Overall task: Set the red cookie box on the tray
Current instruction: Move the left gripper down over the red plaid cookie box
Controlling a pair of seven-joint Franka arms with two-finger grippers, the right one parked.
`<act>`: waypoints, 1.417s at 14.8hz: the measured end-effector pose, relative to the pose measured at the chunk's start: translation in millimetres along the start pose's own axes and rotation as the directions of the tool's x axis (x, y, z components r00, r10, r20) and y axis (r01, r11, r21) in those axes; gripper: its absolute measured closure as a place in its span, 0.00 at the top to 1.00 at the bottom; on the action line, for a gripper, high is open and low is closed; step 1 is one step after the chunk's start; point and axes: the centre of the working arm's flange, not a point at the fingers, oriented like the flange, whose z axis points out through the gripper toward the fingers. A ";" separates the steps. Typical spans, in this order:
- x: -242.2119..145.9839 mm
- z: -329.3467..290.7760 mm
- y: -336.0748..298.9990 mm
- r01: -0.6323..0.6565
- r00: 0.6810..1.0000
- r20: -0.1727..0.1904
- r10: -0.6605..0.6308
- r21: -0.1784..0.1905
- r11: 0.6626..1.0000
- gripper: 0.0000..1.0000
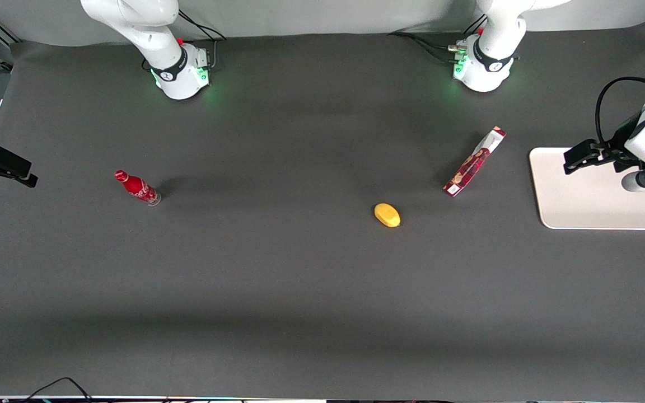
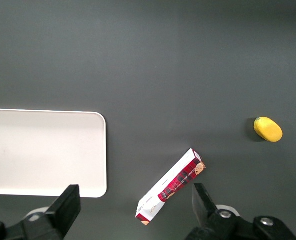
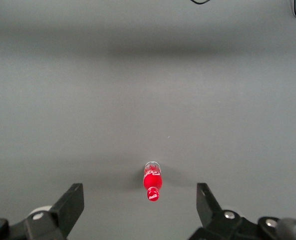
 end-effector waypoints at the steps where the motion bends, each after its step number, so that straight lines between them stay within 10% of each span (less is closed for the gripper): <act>1: 0.0 0.0 0.0 0.000 1.000 0.000 0.000 0.000 1.000 1.00; 7: -0.8 1.9 0.9 -0.002 1.000 0.009 0.002 0.000 1.000 1.00; 13: -17.2 51.5 67.5 -0.105 0.989 0.101 0.107 -0.026 0.994 1.00; 21: -77.0 165.7 78.5 -0.262 0.962 0.077 0.261 0.002 0.965 1.00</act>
